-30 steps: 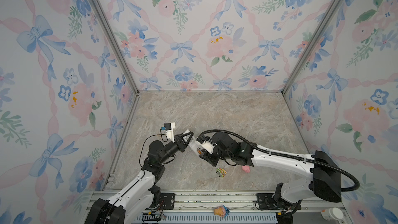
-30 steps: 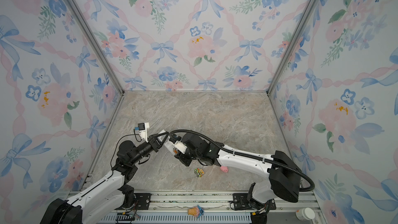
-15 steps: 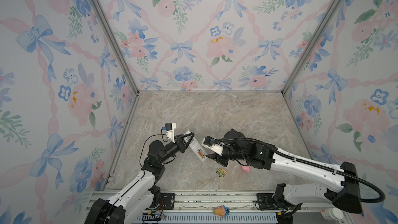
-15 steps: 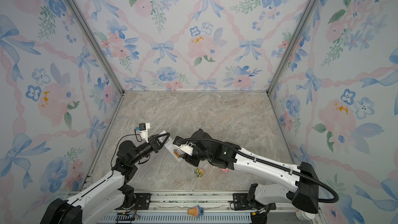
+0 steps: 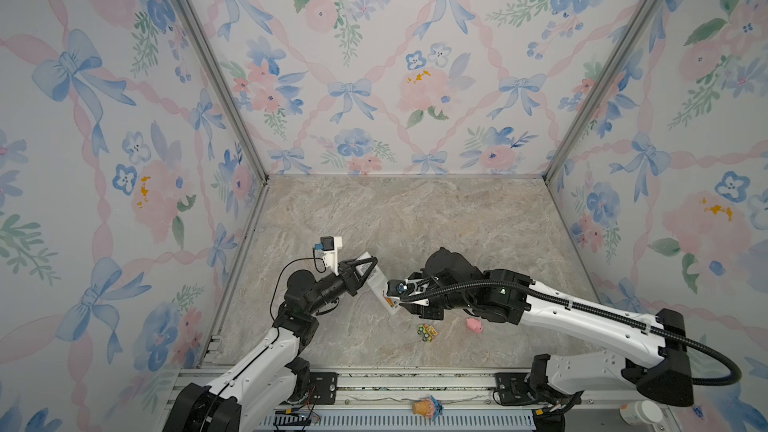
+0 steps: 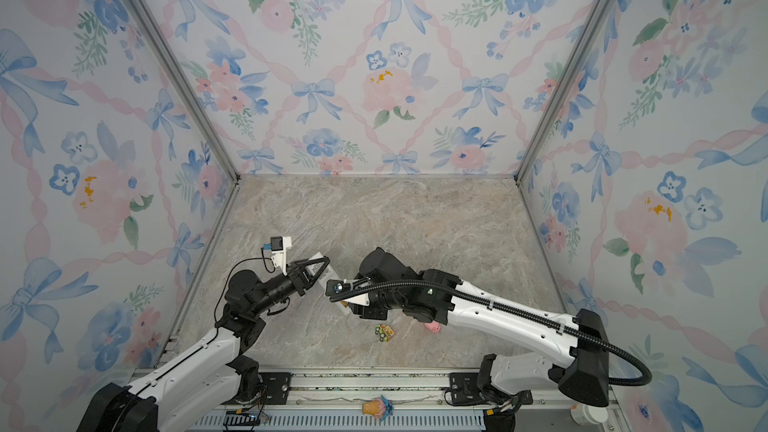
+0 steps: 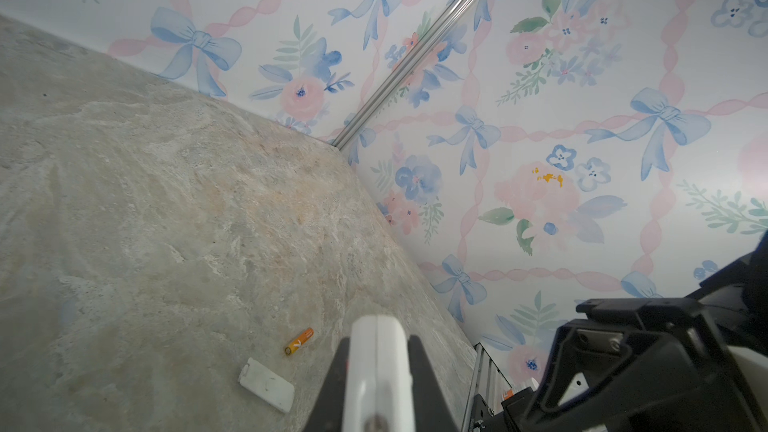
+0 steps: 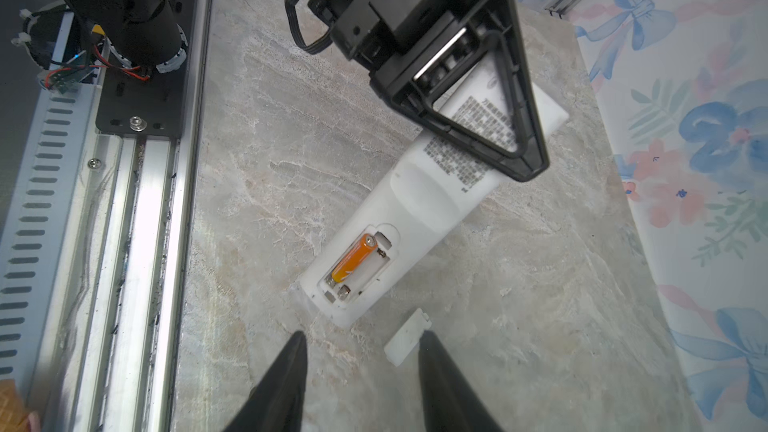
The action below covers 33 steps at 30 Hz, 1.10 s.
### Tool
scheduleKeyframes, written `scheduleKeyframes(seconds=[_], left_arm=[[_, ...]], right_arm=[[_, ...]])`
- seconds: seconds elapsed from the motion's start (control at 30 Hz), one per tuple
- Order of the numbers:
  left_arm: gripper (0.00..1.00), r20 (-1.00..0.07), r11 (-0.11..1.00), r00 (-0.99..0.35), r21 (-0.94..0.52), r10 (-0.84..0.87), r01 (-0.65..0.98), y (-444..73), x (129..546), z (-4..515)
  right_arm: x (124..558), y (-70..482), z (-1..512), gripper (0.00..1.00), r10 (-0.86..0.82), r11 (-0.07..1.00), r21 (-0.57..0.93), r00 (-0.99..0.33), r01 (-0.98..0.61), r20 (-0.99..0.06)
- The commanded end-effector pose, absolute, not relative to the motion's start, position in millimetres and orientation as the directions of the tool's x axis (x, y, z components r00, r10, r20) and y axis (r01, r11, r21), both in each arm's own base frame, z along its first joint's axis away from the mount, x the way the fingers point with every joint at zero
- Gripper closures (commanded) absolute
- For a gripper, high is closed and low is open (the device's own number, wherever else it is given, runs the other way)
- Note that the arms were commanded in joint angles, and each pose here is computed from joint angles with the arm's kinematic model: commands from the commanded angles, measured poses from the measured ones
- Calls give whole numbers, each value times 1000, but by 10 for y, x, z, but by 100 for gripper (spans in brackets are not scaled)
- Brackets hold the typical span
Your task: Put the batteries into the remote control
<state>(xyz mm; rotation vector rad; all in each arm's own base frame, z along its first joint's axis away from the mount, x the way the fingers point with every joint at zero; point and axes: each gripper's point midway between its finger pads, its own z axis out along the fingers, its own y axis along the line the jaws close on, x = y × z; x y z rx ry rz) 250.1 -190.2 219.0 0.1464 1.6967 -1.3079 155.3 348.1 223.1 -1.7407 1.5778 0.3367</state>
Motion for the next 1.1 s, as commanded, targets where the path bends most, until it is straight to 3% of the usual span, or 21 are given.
scheduleKeyframes(seconds=[0.0, 0.5, 1.07], left_arm=[[100, -744, 367, -515, -663, -426, 653, -1972, 2438, 2420], [100, -739, 346, -534, -668, -409, 659, -2022, 2411, 2419], [100, -736, 334, -541, -671, -408, 661, -2036, 2404, 2421]], right_arm=[[1491, 3511, 2185, 55, -761, -70, -372, 291, -925, -580], [1471, 3666, 1956, 65, -781, -193, -343, 356, -919, -513], [1526, 3762, 1920, 73, -778, -191, -378, 375, -906, -504]])
